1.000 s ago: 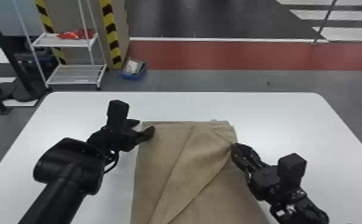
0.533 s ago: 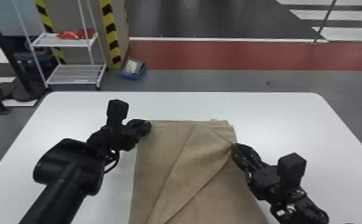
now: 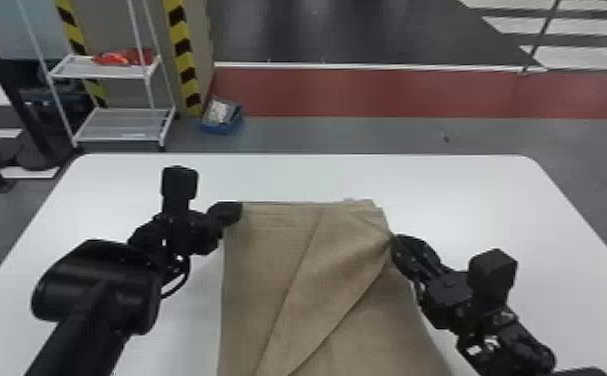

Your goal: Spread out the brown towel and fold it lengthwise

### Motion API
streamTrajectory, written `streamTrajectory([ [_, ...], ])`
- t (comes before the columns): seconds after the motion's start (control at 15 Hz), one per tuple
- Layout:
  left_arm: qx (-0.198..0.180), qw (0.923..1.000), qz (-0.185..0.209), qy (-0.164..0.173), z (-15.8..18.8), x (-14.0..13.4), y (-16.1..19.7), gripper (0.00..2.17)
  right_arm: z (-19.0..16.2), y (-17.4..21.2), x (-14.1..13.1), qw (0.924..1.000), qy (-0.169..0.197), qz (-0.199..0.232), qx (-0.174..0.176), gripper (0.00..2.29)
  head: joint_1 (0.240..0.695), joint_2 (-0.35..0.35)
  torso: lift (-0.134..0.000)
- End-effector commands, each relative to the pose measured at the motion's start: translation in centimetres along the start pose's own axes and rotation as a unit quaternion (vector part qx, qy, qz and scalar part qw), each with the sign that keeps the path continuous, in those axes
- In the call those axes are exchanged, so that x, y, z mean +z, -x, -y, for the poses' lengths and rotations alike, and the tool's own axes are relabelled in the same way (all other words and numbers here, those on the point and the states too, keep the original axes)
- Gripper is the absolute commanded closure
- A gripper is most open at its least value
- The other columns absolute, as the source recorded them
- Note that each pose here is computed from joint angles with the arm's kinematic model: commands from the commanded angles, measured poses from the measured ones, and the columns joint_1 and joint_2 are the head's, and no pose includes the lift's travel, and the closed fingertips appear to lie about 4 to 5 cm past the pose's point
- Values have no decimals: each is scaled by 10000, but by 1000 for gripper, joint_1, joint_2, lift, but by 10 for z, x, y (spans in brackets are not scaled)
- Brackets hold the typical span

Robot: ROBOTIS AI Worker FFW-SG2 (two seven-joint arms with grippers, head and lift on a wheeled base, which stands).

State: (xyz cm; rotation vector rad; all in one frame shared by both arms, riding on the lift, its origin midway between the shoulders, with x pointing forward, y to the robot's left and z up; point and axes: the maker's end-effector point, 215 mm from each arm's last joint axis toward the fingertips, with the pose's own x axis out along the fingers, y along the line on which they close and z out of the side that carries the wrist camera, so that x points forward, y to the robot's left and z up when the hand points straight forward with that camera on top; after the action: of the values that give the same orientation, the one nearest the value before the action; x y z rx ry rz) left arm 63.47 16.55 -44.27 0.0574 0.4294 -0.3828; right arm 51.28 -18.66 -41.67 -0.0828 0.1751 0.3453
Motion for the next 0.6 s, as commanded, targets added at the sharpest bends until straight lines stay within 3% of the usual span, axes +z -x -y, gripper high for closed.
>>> streamTrajectory([
  [0.0,233,9995,-2,211,-21,11,23,1440,25,4,14,9998,67,-57,-166,998,695,-22,-125],
  [0.2,672,9967,19,445,-63,25,64,1440,79,20,41,9983,69,-91,-566,998,695,-16,-125],
  [0.53,1121,9898,401,784,-115,53,138,1440,178,73,81,9914,-280,-57,-1276,998,695,-30,-125],
])
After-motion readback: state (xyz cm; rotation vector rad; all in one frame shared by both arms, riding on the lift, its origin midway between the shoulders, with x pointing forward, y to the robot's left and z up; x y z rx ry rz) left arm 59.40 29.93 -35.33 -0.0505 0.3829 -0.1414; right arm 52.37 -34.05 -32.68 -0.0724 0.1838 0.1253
